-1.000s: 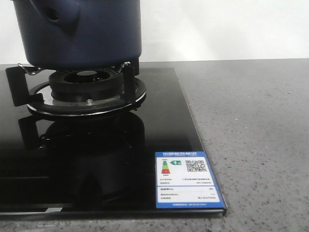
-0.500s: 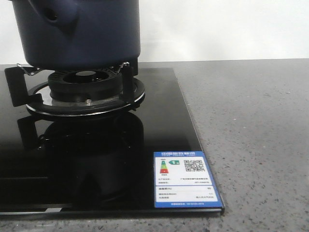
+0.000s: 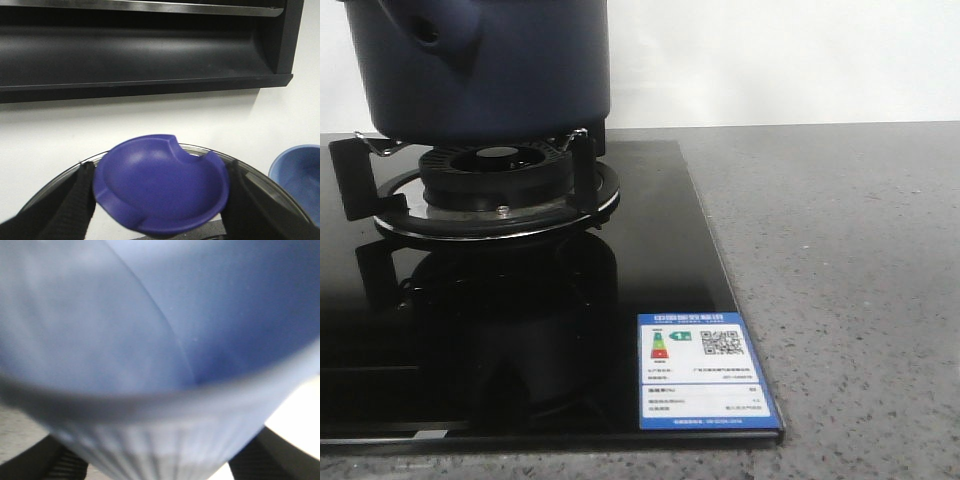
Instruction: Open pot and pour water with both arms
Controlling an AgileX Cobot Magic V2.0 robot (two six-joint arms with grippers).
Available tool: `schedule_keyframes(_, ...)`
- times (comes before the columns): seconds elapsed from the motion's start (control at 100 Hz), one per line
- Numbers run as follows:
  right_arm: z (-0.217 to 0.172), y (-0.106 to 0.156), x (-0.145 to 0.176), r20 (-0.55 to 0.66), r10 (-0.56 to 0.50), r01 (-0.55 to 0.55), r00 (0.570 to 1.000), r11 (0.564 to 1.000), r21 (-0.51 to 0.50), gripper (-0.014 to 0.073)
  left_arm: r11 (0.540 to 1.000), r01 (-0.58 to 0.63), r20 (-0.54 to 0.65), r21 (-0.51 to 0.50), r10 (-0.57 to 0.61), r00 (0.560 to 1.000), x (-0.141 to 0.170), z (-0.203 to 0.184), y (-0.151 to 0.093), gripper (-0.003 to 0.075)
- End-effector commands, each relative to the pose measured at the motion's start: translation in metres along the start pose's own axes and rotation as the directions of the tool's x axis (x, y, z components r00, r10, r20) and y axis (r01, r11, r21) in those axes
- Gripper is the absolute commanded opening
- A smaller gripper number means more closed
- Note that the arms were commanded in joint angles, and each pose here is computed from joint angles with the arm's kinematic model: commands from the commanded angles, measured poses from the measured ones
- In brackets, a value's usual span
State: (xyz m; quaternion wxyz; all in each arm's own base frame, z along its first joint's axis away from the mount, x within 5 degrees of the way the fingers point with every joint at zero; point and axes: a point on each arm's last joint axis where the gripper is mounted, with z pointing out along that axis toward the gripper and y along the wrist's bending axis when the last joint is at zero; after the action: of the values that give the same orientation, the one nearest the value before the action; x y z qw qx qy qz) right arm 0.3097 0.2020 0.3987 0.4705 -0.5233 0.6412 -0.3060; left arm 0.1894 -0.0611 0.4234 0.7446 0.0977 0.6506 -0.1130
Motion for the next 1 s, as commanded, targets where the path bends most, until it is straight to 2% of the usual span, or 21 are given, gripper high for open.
schedule_keyframes(0.0, -0.023, -0.033, -0.004, 0.07, -0.048, 0.037, 0.996, 0.988, 0.149, 0.0329, 0.999, 0.005, 0.154, -0.036, 0.001, 0.988, -0.026, -0.007, 0.004, 0.0328)
schedule_keyframes(0.59, -0.026, -0.043, -0.006, 0.055, -0.196, 0.174, 0.979, 0.946, 0.272, 0.0329, 0.999, 0.005, 0.154, -0.036, 0.001, 0.988, -0.026, -0.007, 0.004, 0.0328)
schedule_keyframes(0.99, -0.028, -0.049, -0.011, 0.053, -0.311, 0.272, 0.949, 0.892, 0.36, 0.033, 0.999, 0.005, 0.154, -0.036, 0.001, 0.988, -0.026, -0.007, 0.004, 0.0328)
